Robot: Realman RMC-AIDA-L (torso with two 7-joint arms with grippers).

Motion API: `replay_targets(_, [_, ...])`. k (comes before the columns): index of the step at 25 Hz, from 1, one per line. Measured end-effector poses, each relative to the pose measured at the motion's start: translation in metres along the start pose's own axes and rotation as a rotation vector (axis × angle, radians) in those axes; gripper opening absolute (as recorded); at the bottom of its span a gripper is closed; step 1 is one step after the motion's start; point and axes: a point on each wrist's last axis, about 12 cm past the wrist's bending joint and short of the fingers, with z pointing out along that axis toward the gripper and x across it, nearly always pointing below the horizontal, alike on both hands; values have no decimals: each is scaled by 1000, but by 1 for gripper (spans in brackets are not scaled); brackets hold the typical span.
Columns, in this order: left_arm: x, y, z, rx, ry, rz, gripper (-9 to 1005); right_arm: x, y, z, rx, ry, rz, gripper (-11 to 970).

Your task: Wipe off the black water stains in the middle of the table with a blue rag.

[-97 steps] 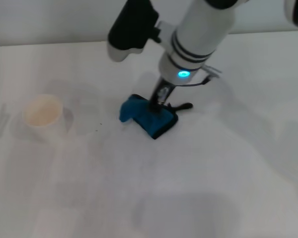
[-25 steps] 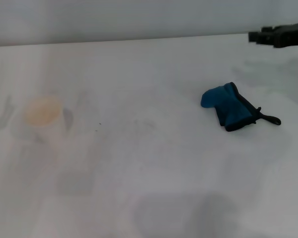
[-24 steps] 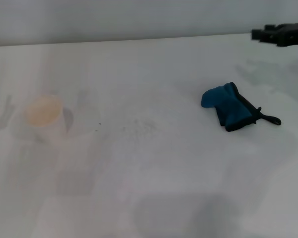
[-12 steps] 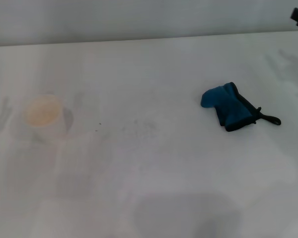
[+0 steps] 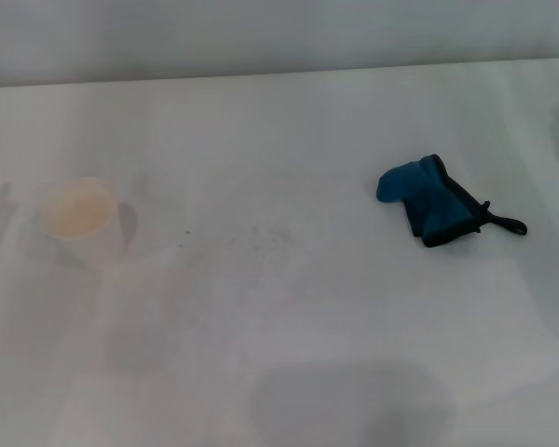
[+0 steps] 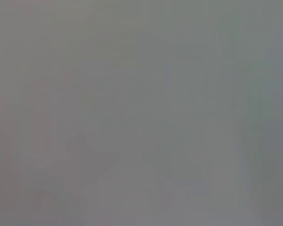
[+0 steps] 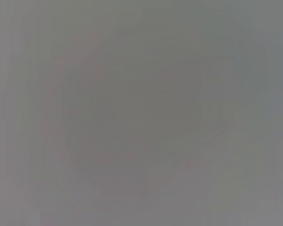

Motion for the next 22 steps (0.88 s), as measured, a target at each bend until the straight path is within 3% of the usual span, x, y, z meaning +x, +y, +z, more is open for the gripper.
replay_targets(22, [4,-1,6,5,32,3,890,14,6,-7,11,49,-60,489])
